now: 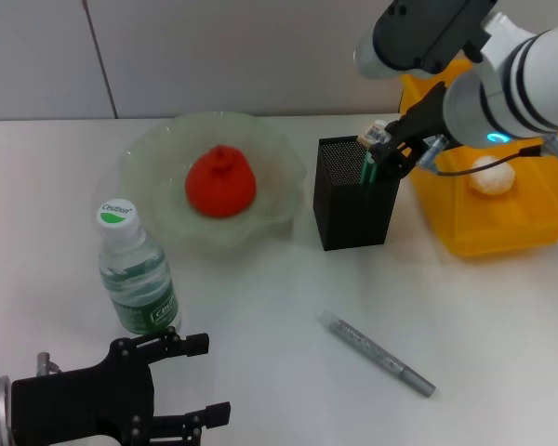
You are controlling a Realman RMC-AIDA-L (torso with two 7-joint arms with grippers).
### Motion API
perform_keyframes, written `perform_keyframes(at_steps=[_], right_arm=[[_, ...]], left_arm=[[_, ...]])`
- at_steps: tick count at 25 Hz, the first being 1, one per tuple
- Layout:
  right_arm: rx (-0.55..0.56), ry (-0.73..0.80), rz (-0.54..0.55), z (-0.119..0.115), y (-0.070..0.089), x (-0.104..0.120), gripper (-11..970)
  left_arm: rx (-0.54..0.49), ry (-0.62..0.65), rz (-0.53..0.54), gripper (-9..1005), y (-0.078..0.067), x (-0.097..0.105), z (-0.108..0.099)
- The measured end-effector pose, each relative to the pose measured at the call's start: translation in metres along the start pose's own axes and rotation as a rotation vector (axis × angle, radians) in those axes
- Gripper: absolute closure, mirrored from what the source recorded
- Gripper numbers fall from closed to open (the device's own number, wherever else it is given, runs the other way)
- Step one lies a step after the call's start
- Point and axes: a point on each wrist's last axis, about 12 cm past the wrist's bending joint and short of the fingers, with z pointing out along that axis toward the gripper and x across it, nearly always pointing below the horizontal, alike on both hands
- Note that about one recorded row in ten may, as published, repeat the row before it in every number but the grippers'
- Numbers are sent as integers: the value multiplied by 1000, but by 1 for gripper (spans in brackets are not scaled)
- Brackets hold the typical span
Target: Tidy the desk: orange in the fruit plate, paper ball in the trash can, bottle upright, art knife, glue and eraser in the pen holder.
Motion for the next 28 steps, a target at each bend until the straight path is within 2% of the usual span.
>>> perform_keyframes(at_steps=[8, 13, 16, 21, 22, 28], right_arm=[[-8, 5, -9, 37, -3, 2, 693], [-4, 0, -16, 41, -3, 2, 685], [-4, -10, -23, 37, -3, -2, 681], [-26, 7, -42, 23, 2, -6, 487], [-37, 14, -48, 19, 5, -7, 448], [-164, 78, -43, -8, 30, -10, 364]], left_arm=[[-1, -1, -2, 132, 0, 0, 0], [-4, -5, -2, 132, 0, -1, 0], [-5, -5, -3, 132, 0, 0, -1], [-6, -6, -3, 132, 1, -1, -1], [-6, -6, -3, 132, 1, -1, -1], [-9, -4, 2, 132, 2, -2, -1]])
